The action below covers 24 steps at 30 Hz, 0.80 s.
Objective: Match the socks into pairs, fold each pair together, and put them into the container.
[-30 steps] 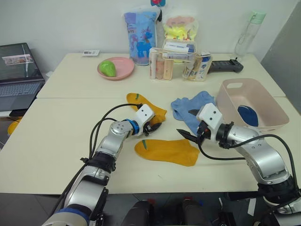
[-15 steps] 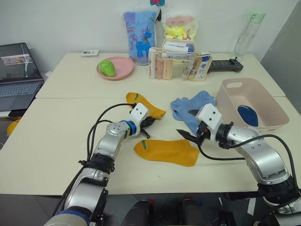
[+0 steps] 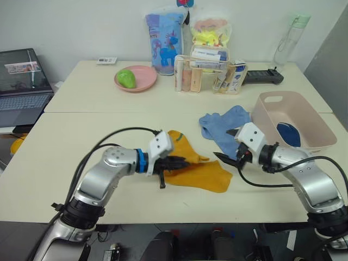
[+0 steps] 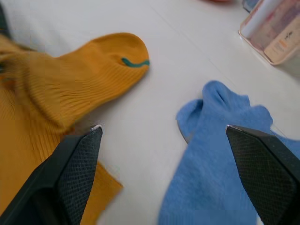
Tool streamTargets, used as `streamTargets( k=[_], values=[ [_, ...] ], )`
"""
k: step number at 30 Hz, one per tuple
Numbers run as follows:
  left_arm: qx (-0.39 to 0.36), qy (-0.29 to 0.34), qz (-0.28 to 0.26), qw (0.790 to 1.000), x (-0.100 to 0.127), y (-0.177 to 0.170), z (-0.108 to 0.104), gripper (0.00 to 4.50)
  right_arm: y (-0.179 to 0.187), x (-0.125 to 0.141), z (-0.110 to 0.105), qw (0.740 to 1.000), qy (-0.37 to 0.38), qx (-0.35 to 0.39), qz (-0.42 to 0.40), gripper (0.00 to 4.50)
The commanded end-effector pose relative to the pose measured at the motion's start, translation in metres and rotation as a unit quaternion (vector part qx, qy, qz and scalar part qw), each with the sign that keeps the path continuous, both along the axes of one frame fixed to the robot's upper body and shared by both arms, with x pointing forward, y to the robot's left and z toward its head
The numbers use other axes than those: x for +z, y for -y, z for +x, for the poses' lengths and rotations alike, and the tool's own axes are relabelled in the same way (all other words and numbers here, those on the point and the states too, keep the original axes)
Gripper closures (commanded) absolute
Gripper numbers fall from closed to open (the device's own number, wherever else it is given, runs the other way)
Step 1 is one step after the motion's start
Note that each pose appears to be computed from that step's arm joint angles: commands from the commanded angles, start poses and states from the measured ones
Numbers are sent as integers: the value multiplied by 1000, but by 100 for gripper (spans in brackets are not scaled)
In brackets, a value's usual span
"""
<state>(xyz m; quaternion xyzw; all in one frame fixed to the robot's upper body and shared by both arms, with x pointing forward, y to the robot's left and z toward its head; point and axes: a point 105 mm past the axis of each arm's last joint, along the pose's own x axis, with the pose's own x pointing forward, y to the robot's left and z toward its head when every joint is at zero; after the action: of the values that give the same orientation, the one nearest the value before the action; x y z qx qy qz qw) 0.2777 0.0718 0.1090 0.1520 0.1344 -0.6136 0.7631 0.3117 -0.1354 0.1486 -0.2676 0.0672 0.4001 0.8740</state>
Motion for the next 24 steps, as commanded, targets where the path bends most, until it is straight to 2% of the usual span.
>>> streamTargets(
  k=[1, 5, 7, 11, 12, 14, 16, 18, 21, 24],
  values=[
    [-21, 32, -9, 999, 7, 12, -3, 367, 6, 6, -5, 1000, 17, 13, -16, 0],
    [-35, 14, -18, 999, 13, 11, -9, 238, 8, 1, -11, 1000, 3, 17, -15, 0],
    [-9, 35, -32, 999, 24, 1, 6, 170, 3, -1, -19, 999, -12, 32, 0, 0],
    [81, 64, -81, 991, 45, -18, 50, 44, -17, -7, -31, 996, -32, 77, 28, 0],
    [97, 73, -87, 989, 47, -21, 58, 44, -21, -8, -33, 995, -38, 86, 31, 0],
    [178, 120, -64, 975, 43, -37, 93, 44, -30, -15, -34, 993, -49, 99, 34, 0],
    [217, 136, -47, 965, 38, -46, 110, 44, -35, -20, -35, 992, -54, 108, 31, 0],
    [227, 140, -35, 963, 31, -49, 118, 44, -40, -22, -37, 991, -58, 119, 34, 0],
    [239, 154, 17, 959, 11, -51, 131, 44, -50, -34, -47, 986, -80, 146, 26, 0],
    [221, 134, 15, 966, 4, -46, 130, 44, -51, -40, -48, 984, -90, 155, 18, 0]
  ],
)
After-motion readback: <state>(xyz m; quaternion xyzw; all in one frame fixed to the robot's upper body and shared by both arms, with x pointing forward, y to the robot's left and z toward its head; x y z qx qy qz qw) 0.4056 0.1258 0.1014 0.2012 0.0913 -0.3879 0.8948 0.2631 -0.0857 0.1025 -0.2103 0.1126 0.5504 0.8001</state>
